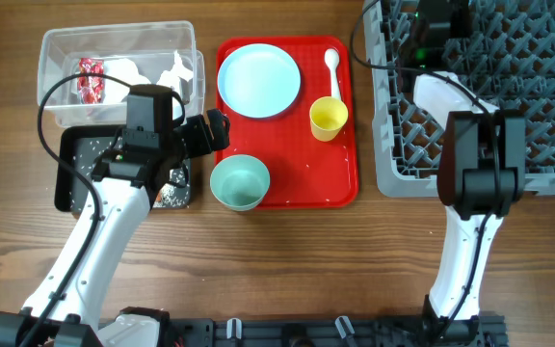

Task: Sort waste into correct bins and load items into the dishwasher rack
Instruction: 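Carry the blue bowl right and set it into the dish rack, then reach the right gripper to the green bowl and grasp its rim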

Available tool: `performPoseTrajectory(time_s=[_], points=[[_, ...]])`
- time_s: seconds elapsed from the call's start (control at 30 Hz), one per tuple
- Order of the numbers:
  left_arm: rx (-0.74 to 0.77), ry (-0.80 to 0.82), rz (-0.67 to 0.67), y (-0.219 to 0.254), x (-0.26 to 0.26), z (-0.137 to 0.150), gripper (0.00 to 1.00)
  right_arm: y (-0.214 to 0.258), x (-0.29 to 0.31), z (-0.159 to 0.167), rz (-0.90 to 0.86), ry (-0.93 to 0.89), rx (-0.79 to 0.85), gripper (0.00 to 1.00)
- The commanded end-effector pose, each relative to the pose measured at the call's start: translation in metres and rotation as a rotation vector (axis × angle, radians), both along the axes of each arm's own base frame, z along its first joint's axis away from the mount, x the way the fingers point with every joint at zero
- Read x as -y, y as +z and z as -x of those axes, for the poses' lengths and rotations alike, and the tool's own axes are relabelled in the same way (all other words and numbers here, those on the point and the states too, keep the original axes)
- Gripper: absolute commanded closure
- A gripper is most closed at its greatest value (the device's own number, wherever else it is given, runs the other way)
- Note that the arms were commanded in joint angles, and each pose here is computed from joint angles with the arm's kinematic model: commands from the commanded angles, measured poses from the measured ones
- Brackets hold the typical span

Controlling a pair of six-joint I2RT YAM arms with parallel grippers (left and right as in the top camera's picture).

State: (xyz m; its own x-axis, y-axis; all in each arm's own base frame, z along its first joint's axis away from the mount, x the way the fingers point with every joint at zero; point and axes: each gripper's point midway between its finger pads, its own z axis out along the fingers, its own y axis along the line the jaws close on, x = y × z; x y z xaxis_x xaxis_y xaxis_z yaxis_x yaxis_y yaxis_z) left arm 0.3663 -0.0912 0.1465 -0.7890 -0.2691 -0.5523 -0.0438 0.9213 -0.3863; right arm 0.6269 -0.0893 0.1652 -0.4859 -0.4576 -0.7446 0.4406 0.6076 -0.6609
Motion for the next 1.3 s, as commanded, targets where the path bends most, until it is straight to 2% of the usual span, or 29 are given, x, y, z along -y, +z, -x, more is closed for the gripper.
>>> performPoseTrajectory(time_s=[0.0, 0.07, 0.13, 0.17, 0.33, 0.53, 0.63, 0.73, 0.8, 0.83, 0.93, 1.0, 1.1, 1.17, 1.27], points=[[0.008, 0.004, 0.013, 0.004, 0.000, -0.002, 0.00, -0.020, -0.010, -0.001, 0.037, 0.011, -0.086, 0.66], [0.008, 0.005, 0.013, 0.004, 0.000, -0.002, 0.00, -0.024, -0.015, -0.001, 0.040, 0.019, -0.107, 0.36], [0.008, 0.005, 0.013, 0.004, 0.000, -0.002, 0.00, -0.026, -0.020, 0.000, 0.040, 0.018, -0.118, 0.20], [0.008, 0.005, 0.013, 0.004, 0.000, -0.002, 0.00, -0.026, -0.024, 0.000, 0.040, 0.022, -0.117, 0.17], [0.008, 0.005, 0.013, 0.004, 0.000, -0.002, 0.00, -0.005, -0.044, 0.000, -0.003, 0.046, -0.049, 0.13], [0.008, 0.004, 0.013, 0.004, 0.000, -0.002, 0.00, 0.066, -0.056, 0.012, -0.023, 0.043, 0.073, 0.13], [0.008, 0.005, 0.013, 0.004, 0.000, -0.002, 0.00, 0.114, -0.060, 0.029, -0.155, 0.057, 0.178, 0.13], [0.008, 0.005, 0.013, 0.004, 0.000, -0.002, 0.00, 0.135, -0.080, 0.051, -0.391, 0.177, 0.150, 0.13], [0.008, 0.005, 0.013, 0.004, 0.000, -0.002, 0.00, 0.137, -0.115, 0.077, -0.599, 0.335, 0.029, 0.11], [0.008, 0.005, 0.013, 0.004, 0.000, -0.002, 0.00, 0.136, -0.132, 0.092, -0.692, 0.405, -0.035, 0.00], [0.008, 0.005, 0.013, 0.004, 0.000, -0.002, 0.00, 0.127, -0.186, 0.133, -1.038, 0.572, -0.205, 0.00], [0.008, 0.004, 0.013, 0.004, 0.000, -0.002, 0.00, 0.107, -0.221, 0.157, -1.194, 0.677, -0.382, 0.00], [0.008, 0.005, 0.013, 0.004, 0.000, -0.002, 0.00, 0.069, -0.246, 0.188, -1.282, 0.669, -0.606, 0.05], [0.008, 0.005, 0.013, 0.004, 0.000, -0.002, 0.00, 0.051, -0.269, 0.215, -1.262, 0.693, -0.754, 0.09], [0.008, 0.005, 0.013, 0.004, 0.000, -0.002, 0.00, 0.039, -0.303, 0.252, -1.230, 0.711, -0.902, 0.10]])
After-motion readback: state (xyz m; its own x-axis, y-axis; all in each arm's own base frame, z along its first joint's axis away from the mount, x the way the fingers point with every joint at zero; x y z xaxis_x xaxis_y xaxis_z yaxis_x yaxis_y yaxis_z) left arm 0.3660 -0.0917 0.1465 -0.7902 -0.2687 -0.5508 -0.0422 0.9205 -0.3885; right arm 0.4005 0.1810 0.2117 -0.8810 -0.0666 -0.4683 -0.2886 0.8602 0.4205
